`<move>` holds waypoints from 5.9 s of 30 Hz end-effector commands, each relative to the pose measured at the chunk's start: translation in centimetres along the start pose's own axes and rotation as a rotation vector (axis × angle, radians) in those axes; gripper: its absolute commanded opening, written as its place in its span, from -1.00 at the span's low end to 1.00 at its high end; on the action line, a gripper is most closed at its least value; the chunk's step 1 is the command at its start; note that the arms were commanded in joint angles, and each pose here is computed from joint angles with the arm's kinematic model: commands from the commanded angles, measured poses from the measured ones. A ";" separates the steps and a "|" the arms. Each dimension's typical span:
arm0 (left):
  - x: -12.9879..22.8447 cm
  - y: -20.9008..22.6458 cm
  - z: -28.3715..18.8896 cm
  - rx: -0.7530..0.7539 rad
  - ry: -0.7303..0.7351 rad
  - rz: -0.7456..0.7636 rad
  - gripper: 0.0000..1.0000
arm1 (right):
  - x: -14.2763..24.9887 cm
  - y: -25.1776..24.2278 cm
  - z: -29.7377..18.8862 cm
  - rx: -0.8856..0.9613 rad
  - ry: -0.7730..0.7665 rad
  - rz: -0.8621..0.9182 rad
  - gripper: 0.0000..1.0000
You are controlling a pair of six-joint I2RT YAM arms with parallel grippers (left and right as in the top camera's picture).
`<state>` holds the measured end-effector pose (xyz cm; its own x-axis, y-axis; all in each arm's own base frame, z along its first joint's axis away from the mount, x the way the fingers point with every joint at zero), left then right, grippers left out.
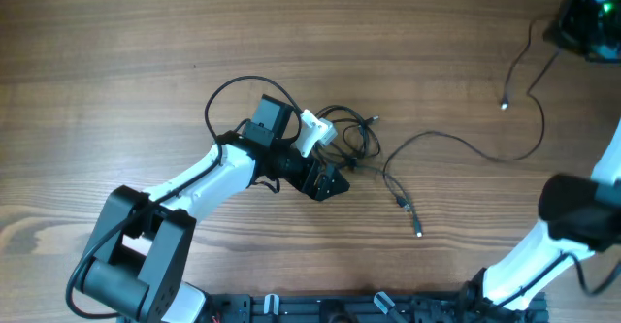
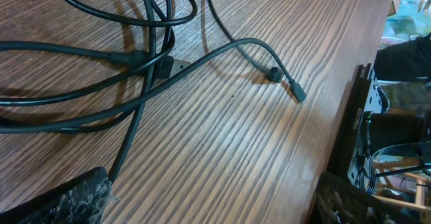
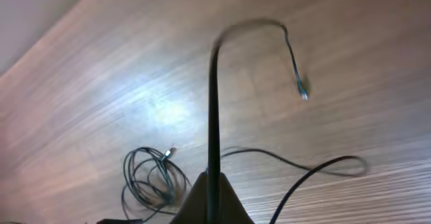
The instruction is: Untangle cables
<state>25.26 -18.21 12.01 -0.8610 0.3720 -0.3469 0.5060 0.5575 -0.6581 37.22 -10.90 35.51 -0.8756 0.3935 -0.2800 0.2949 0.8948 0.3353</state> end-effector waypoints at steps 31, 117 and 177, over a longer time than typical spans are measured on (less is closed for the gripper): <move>0.6 0.2 0.3 0.000 0.028 -0.027 1.00 | 6.7 -10.9 19.4 0.486 0.217 0.165 0.50; 0.2 0.2 0.3 0.003 0.004 -0.003 0.99 | 4.0 -13.8 -17.9 0.521 -1.109 0.610 -0.91; 0.3 0.2 0.3 0.002 0.012 -0.037 1.00 | 8.9 -28.0 12.9 0.607 -0.302 0.928 0.65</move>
<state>25.29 -18.23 12.02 -0.8678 0.3631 -0.3393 0.4944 0.5621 -0.6631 25.88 -28.45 11.84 -0.1681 0.9283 -0.3317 0.9827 0.1844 0.0180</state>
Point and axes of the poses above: each gripper's point midway between its finger pads, its own z axis out along the fingers, its own y axis along the line the jaws close on, x = y × z, the point moved 10 cm from there along -z, back along the fingers, and after that the axes turned 6 degrees about -z, right-handed, at the moved point
